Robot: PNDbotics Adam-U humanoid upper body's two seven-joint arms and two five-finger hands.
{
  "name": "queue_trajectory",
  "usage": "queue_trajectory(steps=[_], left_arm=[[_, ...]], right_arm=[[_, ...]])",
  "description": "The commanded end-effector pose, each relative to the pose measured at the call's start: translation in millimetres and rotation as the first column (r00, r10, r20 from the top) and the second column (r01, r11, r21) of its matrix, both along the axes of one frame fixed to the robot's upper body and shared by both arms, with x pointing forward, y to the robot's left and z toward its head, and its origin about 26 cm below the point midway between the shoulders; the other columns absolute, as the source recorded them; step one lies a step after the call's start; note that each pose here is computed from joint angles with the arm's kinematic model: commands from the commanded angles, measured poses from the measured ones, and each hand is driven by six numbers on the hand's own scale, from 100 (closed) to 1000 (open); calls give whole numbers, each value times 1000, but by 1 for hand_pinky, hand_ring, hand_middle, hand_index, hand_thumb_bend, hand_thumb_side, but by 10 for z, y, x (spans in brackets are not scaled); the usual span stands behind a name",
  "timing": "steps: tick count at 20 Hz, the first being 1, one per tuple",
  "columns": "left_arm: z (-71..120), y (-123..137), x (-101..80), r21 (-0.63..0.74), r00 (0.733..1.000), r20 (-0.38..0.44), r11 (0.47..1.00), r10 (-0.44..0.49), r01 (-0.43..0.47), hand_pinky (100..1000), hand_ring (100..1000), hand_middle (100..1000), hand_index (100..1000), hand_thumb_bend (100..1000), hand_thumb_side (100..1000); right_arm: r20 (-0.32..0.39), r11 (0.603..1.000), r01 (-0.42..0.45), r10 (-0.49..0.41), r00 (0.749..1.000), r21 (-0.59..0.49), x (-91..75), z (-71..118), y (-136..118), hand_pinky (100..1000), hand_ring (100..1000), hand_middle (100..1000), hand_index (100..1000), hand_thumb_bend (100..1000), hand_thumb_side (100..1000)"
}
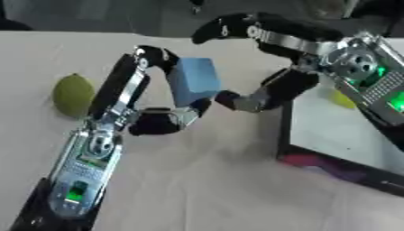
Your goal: Pick up the objects with one hand, pass them to the other hand, and then place them into the box on the other side of the table.
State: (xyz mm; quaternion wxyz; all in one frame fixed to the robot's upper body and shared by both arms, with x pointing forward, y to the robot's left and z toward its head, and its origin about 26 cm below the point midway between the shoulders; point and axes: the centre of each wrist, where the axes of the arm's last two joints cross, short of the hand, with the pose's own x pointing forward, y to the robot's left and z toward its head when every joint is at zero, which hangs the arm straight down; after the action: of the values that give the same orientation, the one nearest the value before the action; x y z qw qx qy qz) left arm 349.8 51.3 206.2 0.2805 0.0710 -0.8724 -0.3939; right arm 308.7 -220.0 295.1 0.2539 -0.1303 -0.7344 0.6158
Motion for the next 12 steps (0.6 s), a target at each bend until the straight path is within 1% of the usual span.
queue_trajectory(steps=[1,12], left_arm=[[96,-84,-47,-5,999,39,1000,-31,31,725,533,359,469,100,241],[100,-183,-79,6,997,60,998,-57,57,726,533,358,468,100,238]], right_arm=[[24,1000,16,-16,1000,-2,7,69,-18,931,1000,905,910,270,316],[8,999,38,-38,999,22,46,46,-7,929,1000,850,884,248,311]])
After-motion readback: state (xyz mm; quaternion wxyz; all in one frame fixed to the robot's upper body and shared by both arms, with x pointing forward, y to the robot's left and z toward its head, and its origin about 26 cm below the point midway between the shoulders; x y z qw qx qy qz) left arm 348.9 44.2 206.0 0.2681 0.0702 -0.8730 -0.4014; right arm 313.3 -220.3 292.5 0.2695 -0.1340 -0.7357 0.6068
